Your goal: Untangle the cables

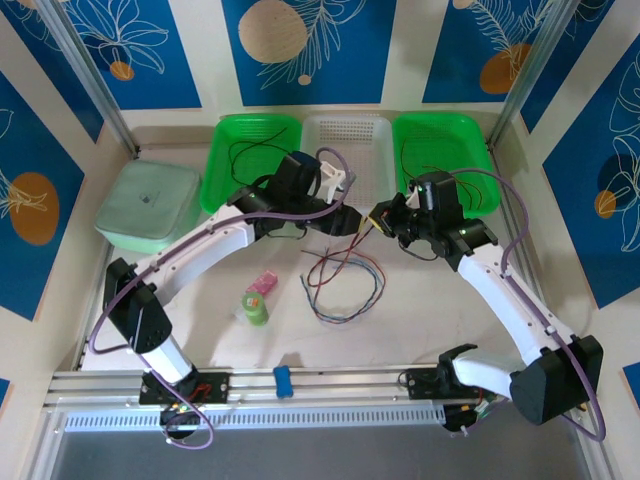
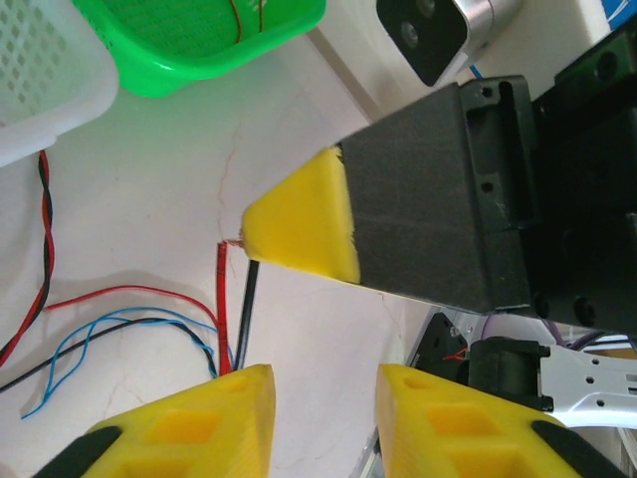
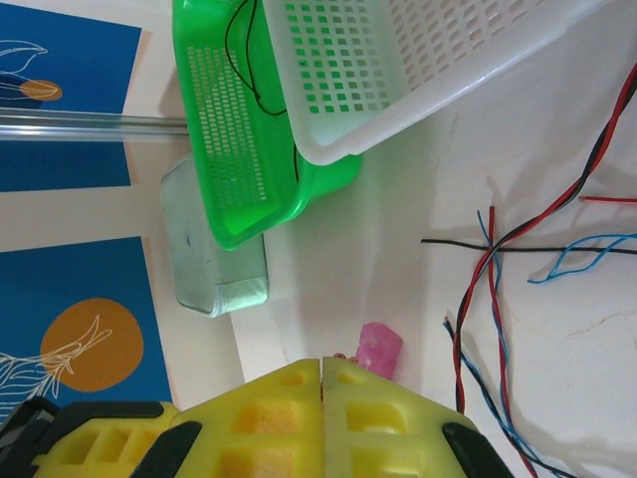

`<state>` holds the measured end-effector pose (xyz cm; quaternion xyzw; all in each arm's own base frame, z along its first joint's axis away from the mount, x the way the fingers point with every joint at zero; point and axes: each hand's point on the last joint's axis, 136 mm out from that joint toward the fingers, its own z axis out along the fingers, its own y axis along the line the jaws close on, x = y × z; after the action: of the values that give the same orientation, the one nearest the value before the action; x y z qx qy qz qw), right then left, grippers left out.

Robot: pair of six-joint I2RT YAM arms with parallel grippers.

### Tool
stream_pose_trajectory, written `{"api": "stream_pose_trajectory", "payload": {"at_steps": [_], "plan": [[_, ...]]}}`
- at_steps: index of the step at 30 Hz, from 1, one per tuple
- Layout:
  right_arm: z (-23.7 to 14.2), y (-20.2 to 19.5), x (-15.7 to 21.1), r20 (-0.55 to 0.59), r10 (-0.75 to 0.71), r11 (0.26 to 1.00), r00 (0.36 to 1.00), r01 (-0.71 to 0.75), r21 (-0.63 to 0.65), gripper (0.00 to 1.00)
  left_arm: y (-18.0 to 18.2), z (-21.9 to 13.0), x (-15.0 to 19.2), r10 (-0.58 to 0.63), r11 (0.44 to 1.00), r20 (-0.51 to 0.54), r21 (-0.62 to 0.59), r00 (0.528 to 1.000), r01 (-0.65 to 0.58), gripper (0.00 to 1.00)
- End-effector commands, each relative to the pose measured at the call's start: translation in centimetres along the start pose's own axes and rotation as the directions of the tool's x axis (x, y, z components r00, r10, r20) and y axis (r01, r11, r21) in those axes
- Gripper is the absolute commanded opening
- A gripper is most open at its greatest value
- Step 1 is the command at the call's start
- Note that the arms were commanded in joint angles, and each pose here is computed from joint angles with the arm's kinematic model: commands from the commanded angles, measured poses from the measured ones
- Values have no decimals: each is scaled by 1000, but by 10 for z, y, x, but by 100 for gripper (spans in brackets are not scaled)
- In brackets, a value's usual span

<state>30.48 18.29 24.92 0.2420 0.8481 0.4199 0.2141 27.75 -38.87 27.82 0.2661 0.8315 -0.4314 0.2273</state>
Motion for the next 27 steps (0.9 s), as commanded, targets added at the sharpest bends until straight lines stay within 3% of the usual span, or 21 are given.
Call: {"api": "stream_pose_trajectory", "payload": {"at_steps": [1, 12, 20, 27], "plan": [[-4, 25, 5, -40, -5, 997, 999, 2, -76, 0, -3, 2, -9, 12, 999, 10, 37, 1000, -12, 30], [-2, 42, 10, -93, -14, 991, 996, 1, -133, 0, 2, 4, -10, 24, 999, 23, 23, 999, -25, 25], [-1, 39, 11, -95, -8, 992, 995, -3, -124, 0, 12, -2, -12, 33, 999, 50, -40, 998, -31, 34], [0, 38, 10, -98, -4, 993, 995, -8, -121, 0, 13, -3, -9, 50, 998, 26, -45, 998, -49, 34]]}}
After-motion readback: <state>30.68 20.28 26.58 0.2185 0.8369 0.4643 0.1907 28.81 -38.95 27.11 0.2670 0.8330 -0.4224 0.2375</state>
